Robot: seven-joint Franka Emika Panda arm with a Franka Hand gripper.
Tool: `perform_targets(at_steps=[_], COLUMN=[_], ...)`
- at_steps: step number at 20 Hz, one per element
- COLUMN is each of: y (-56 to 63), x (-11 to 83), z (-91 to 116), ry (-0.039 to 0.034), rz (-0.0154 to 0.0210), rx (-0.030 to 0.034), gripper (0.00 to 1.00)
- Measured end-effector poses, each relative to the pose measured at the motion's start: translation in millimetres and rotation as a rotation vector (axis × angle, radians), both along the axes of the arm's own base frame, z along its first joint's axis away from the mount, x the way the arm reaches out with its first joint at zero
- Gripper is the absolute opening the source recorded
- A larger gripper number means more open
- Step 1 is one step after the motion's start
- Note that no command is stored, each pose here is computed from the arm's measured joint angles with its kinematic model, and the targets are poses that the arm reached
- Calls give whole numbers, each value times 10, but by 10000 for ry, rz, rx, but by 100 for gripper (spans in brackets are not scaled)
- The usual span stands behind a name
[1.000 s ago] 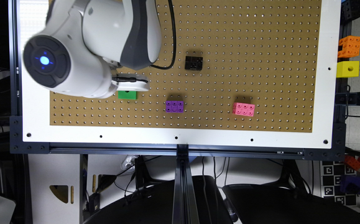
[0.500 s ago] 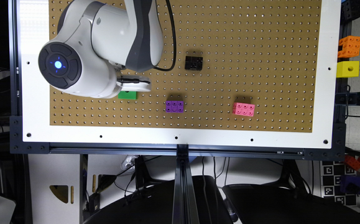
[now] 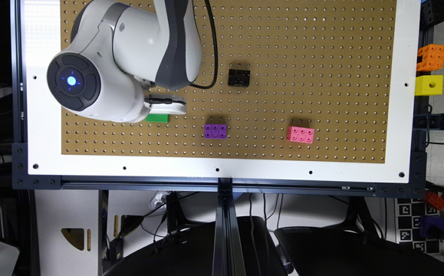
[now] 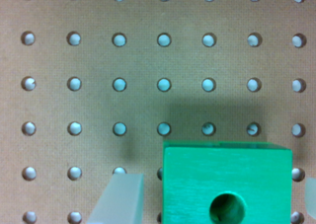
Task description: Pick up green block.
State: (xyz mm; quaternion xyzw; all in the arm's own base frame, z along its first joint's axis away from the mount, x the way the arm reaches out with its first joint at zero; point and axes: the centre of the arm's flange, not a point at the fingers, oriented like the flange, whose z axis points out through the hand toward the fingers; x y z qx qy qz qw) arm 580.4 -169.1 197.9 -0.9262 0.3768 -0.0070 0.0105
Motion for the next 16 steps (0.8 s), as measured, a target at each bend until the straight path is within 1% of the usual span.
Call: perform_targets(at_steps=[3, 4, 5, 6, 7, 13, 14, 16], y=[13, 17, 19, 15, 12, 12, 10, 10], x=[2, 0, -2, 6, 18, 28, 37, 37], z=[-32, -105, -178, -227, -223, -221, -219, -219], ry=[10, -3, -29, -109, -128, -146, -166, -166], rz=[13, 13, 10, 5, 2, 5, 6, 6], rx=[17, 23, 25, 2, 1, -2, -4, -4], gripper=[100, 100, 100, 100, 100, 100, 0, 0])
